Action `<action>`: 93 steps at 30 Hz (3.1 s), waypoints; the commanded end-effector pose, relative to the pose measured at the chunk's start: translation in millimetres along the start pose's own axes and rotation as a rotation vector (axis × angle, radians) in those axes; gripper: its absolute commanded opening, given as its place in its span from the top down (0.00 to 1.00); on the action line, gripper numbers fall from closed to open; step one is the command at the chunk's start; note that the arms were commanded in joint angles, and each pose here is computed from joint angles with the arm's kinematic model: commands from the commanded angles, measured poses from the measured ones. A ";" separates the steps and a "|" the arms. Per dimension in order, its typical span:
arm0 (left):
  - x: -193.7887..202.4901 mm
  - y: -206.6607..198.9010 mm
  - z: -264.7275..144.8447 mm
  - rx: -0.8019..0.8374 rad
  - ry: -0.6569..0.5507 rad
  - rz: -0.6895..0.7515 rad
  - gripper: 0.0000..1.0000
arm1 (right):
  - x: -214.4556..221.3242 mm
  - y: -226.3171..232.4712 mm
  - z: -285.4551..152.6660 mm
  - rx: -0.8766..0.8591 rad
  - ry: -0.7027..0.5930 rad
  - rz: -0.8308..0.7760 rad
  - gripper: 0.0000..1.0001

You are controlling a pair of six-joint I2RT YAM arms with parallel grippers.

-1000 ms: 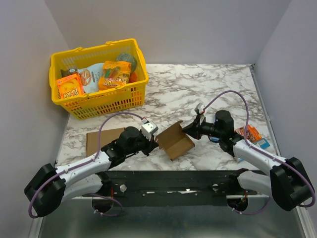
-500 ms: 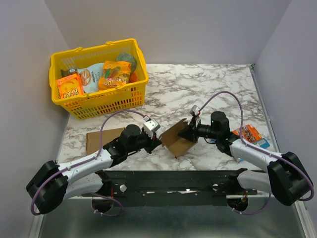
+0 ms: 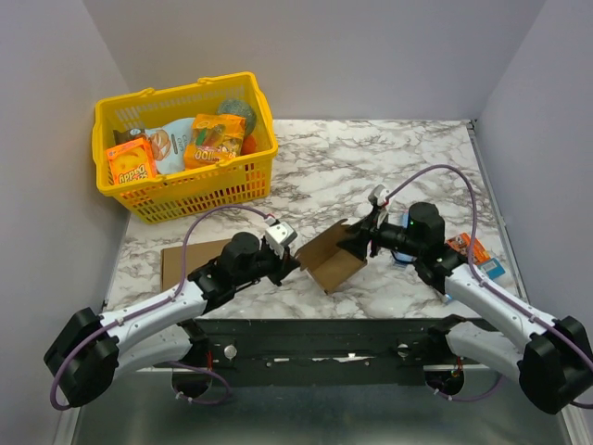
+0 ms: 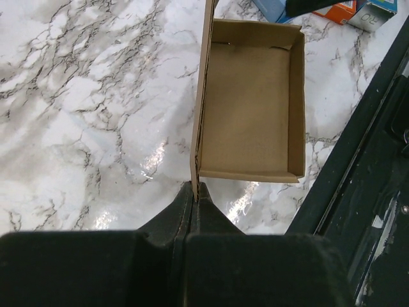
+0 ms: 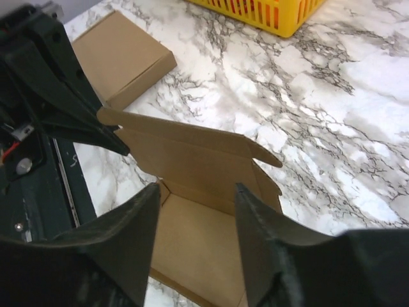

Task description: Fold the paper box

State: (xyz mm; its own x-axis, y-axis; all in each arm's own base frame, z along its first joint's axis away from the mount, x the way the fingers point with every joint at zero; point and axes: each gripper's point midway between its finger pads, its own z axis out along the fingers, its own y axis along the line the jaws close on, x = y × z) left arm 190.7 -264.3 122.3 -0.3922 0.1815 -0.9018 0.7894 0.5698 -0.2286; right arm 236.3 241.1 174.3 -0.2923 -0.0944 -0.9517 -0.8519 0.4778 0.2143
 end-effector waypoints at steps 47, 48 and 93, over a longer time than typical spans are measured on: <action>-28.5 -32.7 -28.8 0.106 -0.024 -0.153 1.00 | -17.6 -11.8 -19.4 0.062 0.209 0.008 0.42; -28.8 -33.0 -28.7 0.107 -0.024 -0.153 1.00 | -18.2 -9.0 -19.0 0.045 0.206 0.005 0.43; -28.4 -24.2 -24.9 0.064 -0.016 -0.131 1.00 | -13.5 -6.8 8.1 -0.075 0.100 -0.037 0.95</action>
State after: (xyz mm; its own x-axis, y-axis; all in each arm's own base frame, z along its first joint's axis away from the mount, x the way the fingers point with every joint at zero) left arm 160.6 -259.9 144.4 -0.5333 0.1281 -0.8361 0.7483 0.5325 -0.3957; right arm 250.5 242.2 181.7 -0.3212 -0.2231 -0.9203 -0.8835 0.4205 0.2064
